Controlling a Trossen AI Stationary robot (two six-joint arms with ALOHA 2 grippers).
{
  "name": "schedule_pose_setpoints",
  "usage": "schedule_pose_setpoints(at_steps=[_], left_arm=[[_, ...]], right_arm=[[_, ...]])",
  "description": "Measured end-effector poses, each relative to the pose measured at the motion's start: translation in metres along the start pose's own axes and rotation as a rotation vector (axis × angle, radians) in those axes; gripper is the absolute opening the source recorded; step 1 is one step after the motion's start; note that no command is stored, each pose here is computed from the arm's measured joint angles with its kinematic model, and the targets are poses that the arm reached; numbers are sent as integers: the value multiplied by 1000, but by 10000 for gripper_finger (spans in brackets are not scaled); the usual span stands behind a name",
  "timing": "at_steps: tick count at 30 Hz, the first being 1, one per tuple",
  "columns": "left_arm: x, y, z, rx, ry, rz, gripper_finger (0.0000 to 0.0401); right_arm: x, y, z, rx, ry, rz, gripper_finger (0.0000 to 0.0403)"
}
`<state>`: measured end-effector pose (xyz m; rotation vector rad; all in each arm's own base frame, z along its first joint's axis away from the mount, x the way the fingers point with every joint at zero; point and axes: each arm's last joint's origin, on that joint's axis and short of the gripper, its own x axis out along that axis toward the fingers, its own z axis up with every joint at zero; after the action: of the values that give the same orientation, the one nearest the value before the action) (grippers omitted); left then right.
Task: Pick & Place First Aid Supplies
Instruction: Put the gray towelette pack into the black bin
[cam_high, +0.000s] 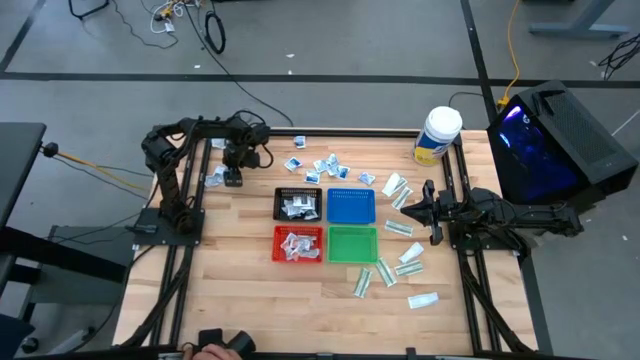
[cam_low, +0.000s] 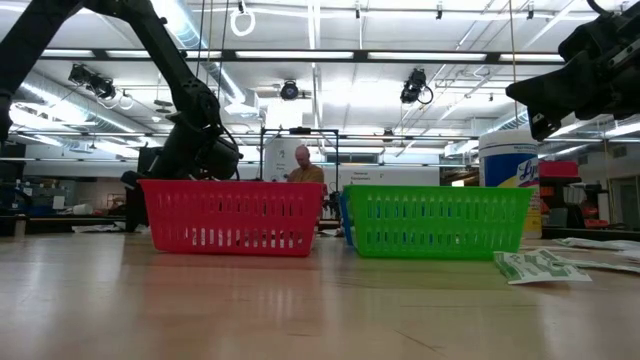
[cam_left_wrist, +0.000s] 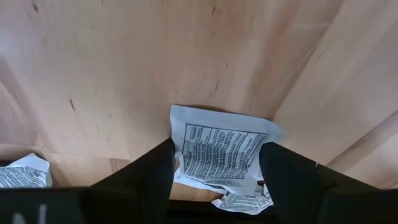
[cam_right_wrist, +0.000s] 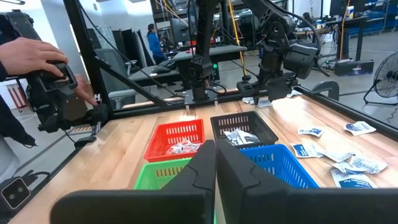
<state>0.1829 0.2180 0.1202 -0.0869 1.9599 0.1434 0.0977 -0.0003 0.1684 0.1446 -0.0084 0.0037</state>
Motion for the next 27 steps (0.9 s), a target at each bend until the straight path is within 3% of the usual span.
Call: schedule_pose_setpoints(at_steps=[14,27], left_arm=[[-3,0,-1,-9,-9,-2,236],[-37,-2,-19,-64,-115,75,236]], right_arm=[[0,0,0,0,0,0,18],[0,0,0,0,0,0,18]])
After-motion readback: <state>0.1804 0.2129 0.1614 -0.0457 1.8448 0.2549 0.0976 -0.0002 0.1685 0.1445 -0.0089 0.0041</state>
